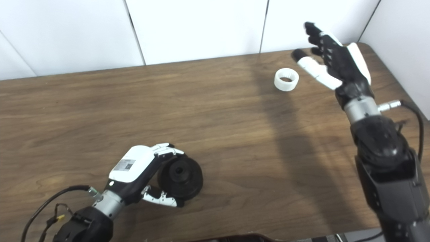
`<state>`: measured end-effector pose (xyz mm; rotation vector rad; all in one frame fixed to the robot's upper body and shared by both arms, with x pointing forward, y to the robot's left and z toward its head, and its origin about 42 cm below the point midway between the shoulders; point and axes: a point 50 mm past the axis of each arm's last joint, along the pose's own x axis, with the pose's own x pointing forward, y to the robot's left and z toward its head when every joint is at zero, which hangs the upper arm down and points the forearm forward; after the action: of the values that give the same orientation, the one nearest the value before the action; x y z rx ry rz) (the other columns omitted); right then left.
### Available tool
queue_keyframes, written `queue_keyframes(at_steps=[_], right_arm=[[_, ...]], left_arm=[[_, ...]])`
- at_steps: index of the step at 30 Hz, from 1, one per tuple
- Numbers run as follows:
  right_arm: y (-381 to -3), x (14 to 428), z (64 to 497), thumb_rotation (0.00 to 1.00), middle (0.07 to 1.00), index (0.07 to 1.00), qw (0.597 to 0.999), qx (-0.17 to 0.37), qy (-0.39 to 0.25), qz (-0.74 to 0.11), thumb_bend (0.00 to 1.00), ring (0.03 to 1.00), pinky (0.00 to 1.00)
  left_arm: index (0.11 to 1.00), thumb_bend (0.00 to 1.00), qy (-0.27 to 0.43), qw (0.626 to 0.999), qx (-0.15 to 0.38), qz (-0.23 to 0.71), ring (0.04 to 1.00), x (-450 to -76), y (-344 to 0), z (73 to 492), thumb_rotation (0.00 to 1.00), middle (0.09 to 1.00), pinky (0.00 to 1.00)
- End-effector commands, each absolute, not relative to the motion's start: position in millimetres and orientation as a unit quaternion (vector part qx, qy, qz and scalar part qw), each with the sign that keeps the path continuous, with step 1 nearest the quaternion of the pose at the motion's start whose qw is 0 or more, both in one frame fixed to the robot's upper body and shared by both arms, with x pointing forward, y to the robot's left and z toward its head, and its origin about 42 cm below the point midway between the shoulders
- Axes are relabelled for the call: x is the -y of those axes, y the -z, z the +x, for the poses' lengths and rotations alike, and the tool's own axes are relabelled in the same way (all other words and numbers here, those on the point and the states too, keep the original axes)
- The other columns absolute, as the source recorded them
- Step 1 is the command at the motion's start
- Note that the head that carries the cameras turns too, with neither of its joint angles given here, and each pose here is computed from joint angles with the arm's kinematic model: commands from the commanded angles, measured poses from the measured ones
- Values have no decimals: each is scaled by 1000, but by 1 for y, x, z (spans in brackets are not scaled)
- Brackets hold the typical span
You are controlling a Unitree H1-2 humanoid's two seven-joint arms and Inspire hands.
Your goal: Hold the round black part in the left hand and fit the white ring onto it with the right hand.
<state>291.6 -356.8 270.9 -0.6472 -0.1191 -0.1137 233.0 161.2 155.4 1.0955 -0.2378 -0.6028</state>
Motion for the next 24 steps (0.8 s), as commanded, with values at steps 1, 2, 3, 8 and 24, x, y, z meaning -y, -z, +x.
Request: queue_keyframes(at_steps=[1, 2, 3, 8, 24], right_arm=[[-288, 362, 309, 401, 902, 858, 924, 66, 59, -372, 813, 894, 849], [-287, 363, 316, 373, 897, 853, 918, 56, 59, -389, 842, 889, 825], [-287, 363, 321, 369, 896, 852, 914, 49, 58, -399, 847, 887, 820], [-287, 363, 347, 331, 887, 844, 883, 6, 46, -466, 887, 888, 834], [-272, 370, 396, 259, 911, 856, 832, -82, 10, -548, 932, 941, 890]], left_arm=[[483, 525, 291, 799, 88, 519, 869, -166, -148, 233, 60, 777, 885], [483, 525, 291, 799, 88, 519, 867, -167, -147, 233, 60, 779, 878], [483, 525, 291, 799, 88, 519, 867, -168, -147, 233, 60, 779, 877], [483, 525, 289, 800, 93, 517, 851, -172, -145, 232, 60, 773, 833], [482, 525, 290, 800, 100, 515, 846, -174, -142, 230, 59, 771, 855]])
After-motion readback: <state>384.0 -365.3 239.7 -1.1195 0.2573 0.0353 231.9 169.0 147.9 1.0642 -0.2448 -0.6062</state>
